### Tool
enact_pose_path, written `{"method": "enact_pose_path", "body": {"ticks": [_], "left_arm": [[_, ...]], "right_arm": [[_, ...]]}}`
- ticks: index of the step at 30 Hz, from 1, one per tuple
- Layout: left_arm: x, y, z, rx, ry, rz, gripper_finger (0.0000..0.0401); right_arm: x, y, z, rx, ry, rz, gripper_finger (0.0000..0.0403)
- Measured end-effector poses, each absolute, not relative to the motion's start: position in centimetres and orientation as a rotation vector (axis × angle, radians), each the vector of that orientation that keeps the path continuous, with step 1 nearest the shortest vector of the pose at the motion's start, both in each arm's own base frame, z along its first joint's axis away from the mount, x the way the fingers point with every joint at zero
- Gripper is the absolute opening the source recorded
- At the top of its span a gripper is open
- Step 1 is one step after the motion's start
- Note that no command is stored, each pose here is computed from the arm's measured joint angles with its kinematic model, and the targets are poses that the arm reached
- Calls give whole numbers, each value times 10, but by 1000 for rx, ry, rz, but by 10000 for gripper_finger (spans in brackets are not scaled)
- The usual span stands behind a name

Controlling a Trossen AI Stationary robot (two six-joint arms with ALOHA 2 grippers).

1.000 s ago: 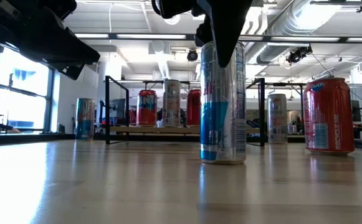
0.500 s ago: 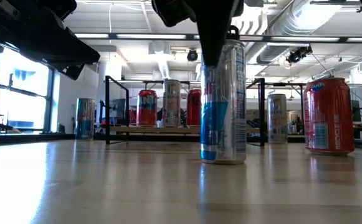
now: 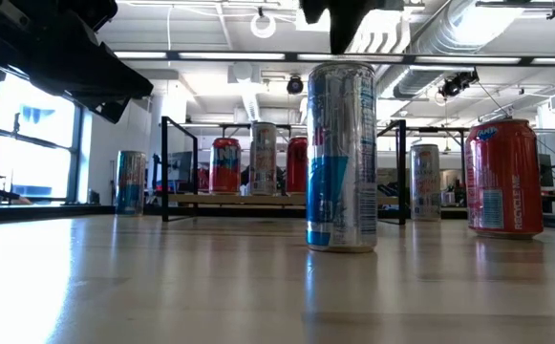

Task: Place canned beverage on shelf
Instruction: Put the bottom blue soda can on the shelf

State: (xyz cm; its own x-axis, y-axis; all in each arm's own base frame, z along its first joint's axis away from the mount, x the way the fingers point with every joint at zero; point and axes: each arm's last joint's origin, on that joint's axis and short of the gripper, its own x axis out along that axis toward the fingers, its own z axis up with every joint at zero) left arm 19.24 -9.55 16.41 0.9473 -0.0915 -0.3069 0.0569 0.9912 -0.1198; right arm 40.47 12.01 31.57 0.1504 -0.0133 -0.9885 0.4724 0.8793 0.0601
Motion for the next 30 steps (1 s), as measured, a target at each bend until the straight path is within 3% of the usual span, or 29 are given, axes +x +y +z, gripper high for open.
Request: {"method": "enact_pose_path", "body": {"ticks": [4,9,11,16,22,30], "left_arm": [[192,-95,163,-106,326,-75,0],[192,-95,163,-112,332,-72,0],[192,-95,163,-112,332,-72,0],[192,-95,163,-123,331,-71,0],[192,-96,163,-154,334,-67,0],[190,-99,162,-148,335,-75,0]], "right_arm": [[394,152,313,307,1394,-296,180],[374,196,301,183,1416,-249,41],[368,209,295,147,1409,-257,11],[364,217,268,80,1391,-348,27],[369,207,240,-7,1340,-450,4],[368,198,232,-132,1239,-602,0]]}}
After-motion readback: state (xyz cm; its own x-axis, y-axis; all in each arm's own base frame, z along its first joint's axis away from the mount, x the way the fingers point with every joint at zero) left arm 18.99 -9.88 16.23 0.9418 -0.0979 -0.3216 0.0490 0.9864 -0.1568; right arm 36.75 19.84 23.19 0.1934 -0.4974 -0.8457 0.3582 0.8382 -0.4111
